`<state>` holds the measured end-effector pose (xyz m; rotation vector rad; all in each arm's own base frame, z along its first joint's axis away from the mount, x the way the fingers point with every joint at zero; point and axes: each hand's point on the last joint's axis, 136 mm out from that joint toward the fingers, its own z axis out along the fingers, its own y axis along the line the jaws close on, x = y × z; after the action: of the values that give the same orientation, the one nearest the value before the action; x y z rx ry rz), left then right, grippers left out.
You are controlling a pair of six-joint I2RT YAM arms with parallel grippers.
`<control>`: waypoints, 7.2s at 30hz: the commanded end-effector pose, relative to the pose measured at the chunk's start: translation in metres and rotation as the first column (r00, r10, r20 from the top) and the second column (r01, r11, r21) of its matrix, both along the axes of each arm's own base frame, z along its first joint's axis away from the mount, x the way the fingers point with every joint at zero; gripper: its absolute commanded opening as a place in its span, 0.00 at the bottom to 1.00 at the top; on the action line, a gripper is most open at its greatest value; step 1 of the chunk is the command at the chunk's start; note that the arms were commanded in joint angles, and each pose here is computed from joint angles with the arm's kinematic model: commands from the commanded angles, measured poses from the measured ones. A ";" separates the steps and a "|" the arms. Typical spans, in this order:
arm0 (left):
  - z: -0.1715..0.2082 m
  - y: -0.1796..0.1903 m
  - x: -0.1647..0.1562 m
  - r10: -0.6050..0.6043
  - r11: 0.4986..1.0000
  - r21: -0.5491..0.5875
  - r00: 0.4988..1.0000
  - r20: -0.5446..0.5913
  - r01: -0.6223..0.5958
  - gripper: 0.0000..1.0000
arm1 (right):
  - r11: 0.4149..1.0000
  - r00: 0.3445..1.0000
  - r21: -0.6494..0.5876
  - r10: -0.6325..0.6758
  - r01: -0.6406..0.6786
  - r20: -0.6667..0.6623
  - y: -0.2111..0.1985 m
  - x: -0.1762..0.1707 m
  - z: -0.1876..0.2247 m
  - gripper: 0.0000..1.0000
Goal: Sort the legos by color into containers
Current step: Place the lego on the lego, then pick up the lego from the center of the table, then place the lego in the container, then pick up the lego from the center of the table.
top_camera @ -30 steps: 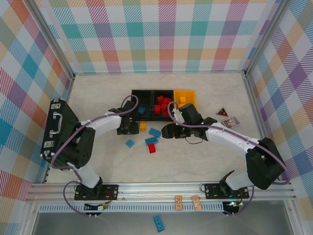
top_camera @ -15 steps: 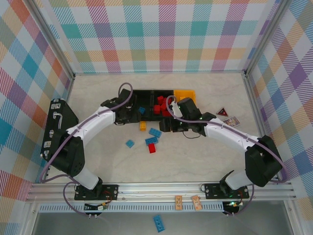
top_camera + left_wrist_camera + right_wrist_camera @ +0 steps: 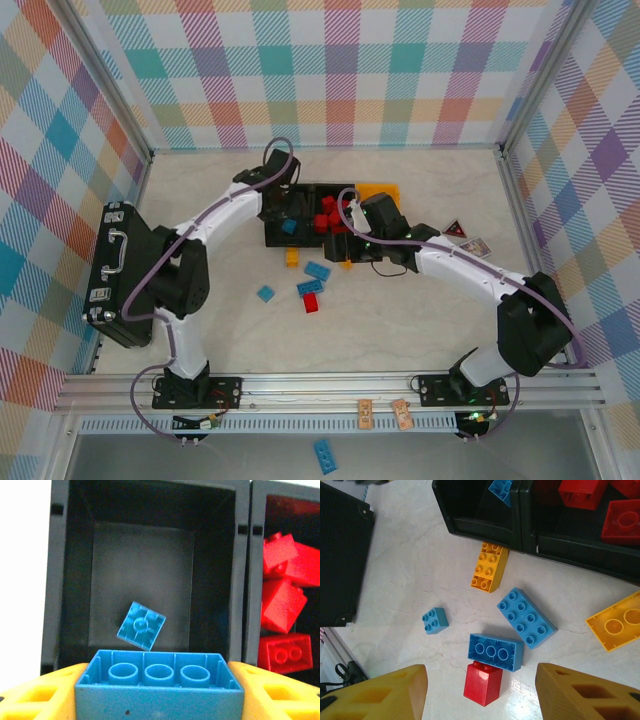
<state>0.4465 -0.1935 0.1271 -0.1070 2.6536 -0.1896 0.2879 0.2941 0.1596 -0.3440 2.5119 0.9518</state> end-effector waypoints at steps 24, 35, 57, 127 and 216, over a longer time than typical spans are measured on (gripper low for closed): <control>-0.017 0.006 0.046 0.107 0.990 0.088 0.994 -0.005 -0.107 0.72 | 0.999 0.999 0.010 -0.046 0.046 0.004 -0.014 0.002 0.002 0.59; 0.020 -0.007 0.028 0.069 0.998 -0.018 0.997 0.033 -0.068 0.72 | 0.999 0.999 0.017 -0.044 0.044 0.014 -0.014 0.002 0.007 0.59; 0.018 -0.011 -0.114 -0.131 0.978 -0.163 0.991 0.019 0.132 0.72 | 0.890 0.905 -0.295 -0.401 0.348 -0.141 -0.067 0.009 -0.054 0.69; -0.034 -0.075 -0.172 -0.208 0.934 -0.312 0.975 -0.083 0.173 0.71 | 0.767 0.912 -0.556 -0.408 0.320 -0.036 -0.121 0.131 -0.036 0.30; -0.108 0.058 -0.197 0.381 0.923 0.093 0.919 -0.100 -0.373 0.39 | 1.000 0.992 -0.021 -0.002 0.000 -0.127 0.002 -0.038 -0.030 0.54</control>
<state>0.2490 -0.1423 0.0198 -0.6227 2.6932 0.0056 0.2499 0.2908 0.1305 -0.3024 2.6439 0.9511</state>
